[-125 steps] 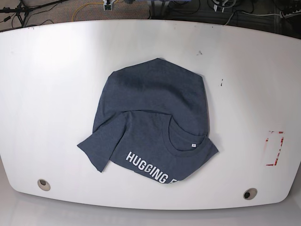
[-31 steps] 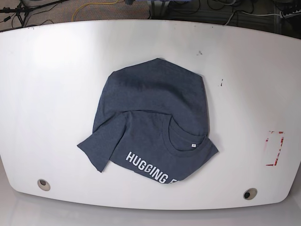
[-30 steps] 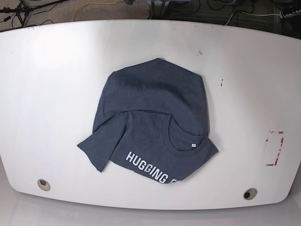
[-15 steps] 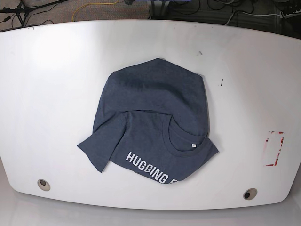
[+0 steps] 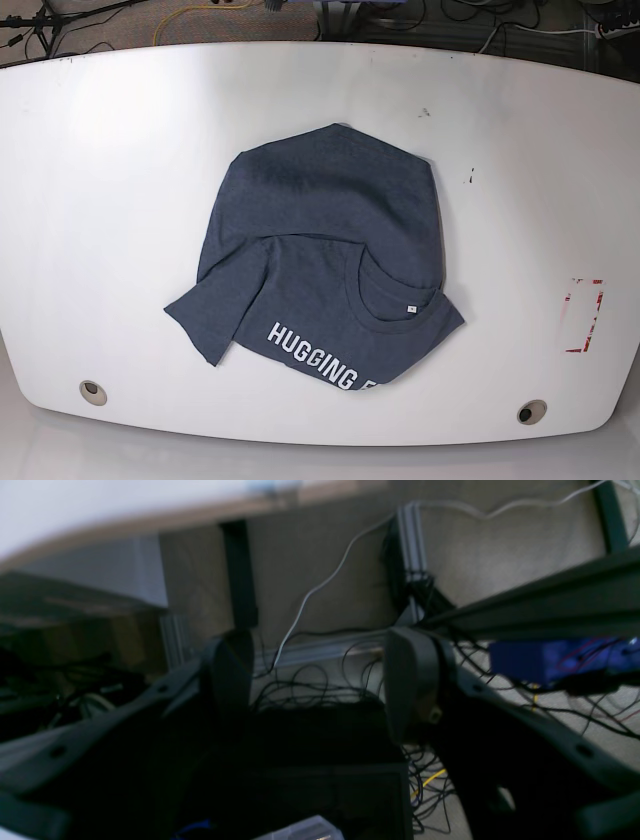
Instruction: Fold the T-shirt properly
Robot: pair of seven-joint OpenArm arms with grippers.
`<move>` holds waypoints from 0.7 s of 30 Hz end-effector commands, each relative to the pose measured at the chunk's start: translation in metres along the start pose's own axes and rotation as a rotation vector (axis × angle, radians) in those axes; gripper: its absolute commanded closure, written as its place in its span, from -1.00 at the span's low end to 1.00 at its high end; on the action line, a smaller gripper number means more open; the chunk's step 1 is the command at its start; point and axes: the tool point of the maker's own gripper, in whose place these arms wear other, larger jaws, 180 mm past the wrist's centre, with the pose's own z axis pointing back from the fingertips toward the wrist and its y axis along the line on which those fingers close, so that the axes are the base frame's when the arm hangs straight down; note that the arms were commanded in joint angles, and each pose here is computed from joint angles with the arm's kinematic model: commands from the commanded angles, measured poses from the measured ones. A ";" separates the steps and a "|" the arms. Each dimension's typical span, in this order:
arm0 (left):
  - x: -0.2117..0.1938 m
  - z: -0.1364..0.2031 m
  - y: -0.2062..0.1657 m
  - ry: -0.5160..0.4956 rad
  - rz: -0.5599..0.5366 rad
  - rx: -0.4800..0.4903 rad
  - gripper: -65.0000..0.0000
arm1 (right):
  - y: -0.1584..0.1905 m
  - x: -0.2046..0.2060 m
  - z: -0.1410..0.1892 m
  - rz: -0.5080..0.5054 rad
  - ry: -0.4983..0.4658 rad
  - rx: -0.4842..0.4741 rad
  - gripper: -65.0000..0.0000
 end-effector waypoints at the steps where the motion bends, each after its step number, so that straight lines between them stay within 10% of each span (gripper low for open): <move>1: 0.012 0.006 0.004 -0.034 0.009 0.012 -0.17 | 0.002 0.014 0.006 0.006 -0.040 0.005 0.70; 21: 0.076 0.007 0.041 -0.207 0.050 0.107 -0.16 | 0.006 0.076 0.003 0.031 -0.212 0.016 0.70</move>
